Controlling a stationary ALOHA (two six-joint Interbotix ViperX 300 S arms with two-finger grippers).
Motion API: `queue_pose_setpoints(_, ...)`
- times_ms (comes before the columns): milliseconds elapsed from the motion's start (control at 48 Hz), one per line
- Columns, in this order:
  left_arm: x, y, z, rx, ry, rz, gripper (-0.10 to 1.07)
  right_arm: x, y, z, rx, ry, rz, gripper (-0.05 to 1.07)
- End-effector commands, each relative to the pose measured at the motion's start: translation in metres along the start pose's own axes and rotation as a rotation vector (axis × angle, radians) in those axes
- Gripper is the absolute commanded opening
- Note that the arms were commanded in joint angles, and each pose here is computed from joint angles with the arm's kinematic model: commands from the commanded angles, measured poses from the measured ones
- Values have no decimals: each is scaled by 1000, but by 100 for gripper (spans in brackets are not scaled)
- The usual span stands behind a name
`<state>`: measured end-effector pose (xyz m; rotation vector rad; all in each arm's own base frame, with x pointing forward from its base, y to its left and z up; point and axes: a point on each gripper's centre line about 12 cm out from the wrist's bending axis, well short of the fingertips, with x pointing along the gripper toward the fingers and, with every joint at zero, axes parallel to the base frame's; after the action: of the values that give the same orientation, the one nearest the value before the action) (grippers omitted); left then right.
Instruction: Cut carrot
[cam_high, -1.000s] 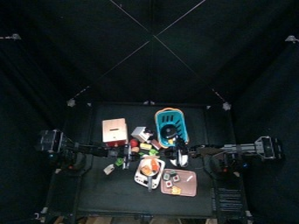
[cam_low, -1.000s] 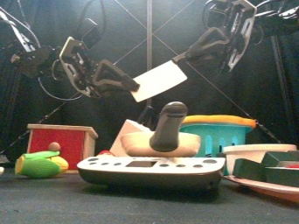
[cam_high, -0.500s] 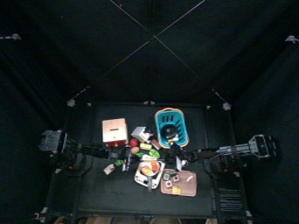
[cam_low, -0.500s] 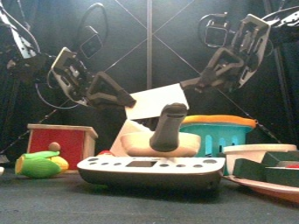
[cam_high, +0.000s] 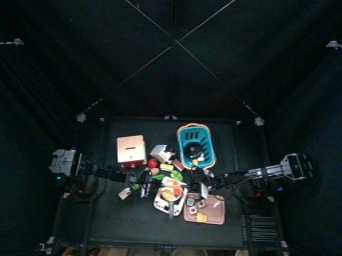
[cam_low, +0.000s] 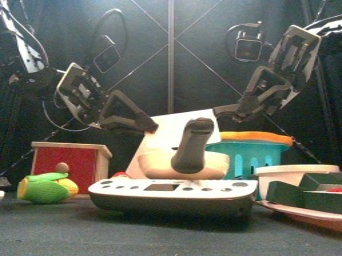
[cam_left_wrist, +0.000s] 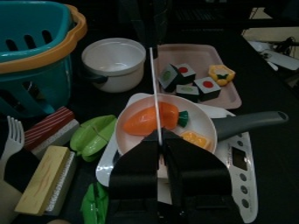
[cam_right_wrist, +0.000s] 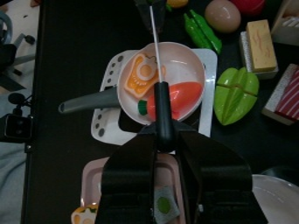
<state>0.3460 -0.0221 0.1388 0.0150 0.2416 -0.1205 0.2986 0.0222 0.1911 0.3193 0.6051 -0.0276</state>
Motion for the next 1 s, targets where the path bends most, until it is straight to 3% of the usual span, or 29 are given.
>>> queue_pose_setpoints(0, 5, -2, 11, 7, -38, -9, 39, -2, 1, 3, 20, -10, 4, 50)
queue_pose_setpoints(646, 10, -4, 6, 7, -24, -12, 39, 7, -3, -8, 40, 32, -14, 50)
queue_pose_setpoints(979, 12, -2, 6, 6, -24, -9, 39, 7, -3, -4, 29, 25, -18, 50)
